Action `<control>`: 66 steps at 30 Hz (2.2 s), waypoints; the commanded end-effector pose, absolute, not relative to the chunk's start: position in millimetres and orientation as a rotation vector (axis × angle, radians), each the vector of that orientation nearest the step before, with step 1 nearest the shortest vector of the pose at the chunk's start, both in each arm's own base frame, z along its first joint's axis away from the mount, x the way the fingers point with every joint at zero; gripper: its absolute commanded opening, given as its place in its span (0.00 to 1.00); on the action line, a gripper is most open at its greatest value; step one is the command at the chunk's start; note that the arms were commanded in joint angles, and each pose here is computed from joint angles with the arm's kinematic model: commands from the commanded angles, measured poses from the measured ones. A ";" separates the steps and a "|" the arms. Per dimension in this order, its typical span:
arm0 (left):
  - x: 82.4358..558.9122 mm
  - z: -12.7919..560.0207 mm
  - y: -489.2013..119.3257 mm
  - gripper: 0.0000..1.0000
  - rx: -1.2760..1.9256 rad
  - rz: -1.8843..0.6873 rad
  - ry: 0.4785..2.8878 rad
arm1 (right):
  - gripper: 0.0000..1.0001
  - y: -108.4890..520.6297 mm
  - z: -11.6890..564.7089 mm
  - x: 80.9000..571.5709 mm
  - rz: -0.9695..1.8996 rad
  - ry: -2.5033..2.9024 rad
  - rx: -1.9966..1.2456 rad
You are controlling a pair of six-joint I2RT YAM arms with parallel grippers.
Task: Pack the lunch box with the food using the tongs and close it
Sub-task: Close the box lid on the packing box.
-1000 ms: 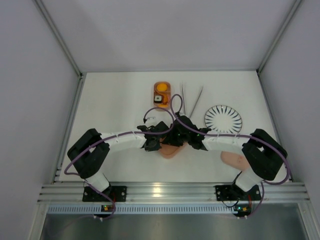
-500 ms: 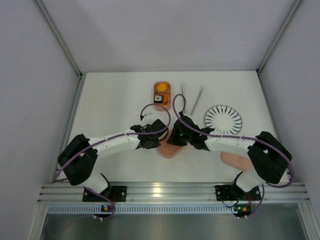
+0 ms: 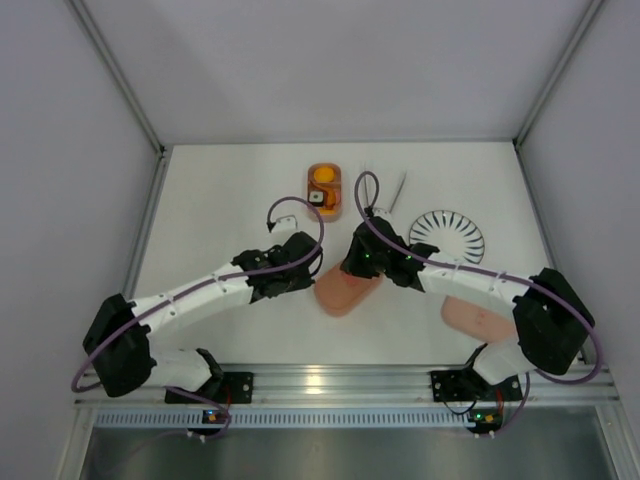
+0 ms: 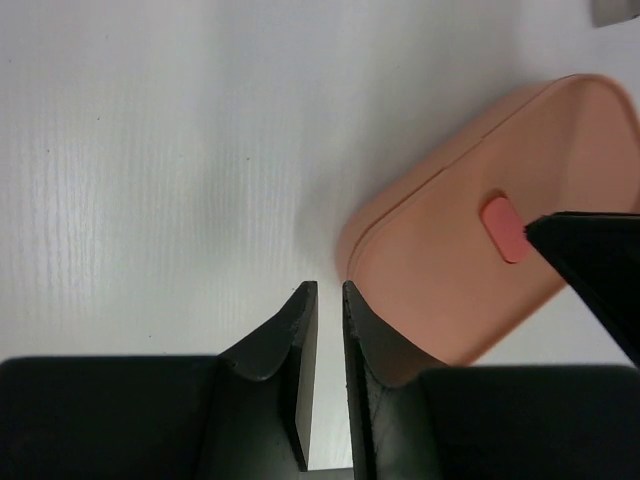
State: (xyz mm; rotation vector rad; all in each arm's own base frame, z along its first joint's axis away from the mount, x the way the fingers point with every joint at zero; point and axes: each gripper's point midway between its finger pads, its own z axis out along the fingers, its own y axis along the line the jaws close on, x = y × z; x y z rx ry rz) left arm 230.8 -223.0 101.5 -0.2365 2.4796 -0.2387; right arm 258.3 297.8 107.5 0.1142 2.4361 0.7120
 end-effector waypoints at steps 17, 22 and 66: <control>217.8 49.8 -276.6 0.22 0.166 -0.251 2.678 | 0.15 242.4 116.6 286.7 0.487 2.379 0.199; 200.0 14.4 -280.9 0.22 0.193 -0.223 2.761 | 0.15 235.8 97.7 284.1 0.460 2.418 0.208; 171.5 105.3 -267.0 0.40 0.178 -0.586 2.547 | 0.22 155.3 102.3 320.2 0.295 2.398 0.275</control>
